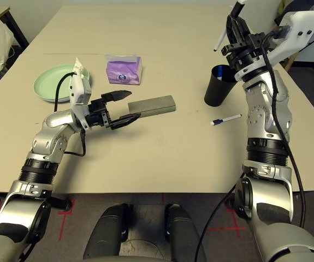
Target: Organize and tidy the items on the table.
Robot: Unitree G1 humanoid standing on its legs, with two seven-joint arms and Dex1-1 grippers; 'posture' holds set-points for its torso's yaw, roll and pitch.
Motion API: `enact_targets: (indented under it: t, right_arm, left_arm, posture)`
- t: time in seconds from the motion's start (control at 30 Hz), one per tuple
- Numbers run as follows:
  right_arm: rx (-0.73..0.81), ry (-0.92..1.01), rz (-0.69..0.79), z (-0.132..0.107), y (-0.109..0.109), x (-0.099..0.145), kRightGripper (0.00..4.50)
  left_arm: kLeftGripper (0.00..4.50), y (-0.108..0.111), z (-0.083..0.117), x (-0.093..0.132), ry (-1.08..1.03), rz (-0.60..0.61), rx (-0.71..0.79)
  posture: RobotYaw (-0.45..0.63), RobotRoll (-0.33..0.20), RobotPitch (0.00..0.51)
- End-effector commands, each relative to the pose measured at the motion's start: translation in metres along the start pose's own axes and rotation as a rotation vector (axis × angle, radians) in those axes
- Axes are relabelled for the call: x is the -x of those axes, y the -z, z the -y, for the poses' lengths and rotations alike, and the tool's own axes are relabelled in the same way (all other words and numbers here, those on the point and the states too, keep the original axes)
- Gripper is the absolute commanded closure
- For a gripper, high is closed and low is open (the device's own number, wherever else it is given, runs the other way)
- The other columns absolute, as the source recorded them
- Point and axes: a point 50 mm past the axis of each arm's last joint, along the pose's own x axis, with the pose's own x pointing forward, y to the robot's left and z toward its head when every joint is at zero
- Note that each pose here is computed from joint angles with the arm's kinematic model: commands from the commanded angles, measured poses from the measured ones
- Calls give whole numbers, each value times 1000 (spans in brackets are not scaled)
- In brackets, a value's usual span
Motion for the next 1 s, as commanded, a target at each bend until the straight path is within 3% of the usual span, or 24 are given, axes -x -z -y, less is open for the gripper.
enact_targets:
  t: [0.03,0.5,1.0]
  right_arm:
    - [29,91,-17,7,3,-1,4401]
    - [42,237,-162,14,14,-11,4401]
    - [37,198,-270,8,28,-11,4401]
  left_arm:
    - [0,-1,-3,1,-11,2,8]
    - [0,-1,-5,0,-19,-5,19]
    - [0,-1,-4,3,-28,-7,17]
  posture:
    - [91,0,102]
    - [88,0,110]
    - [106,0,113]
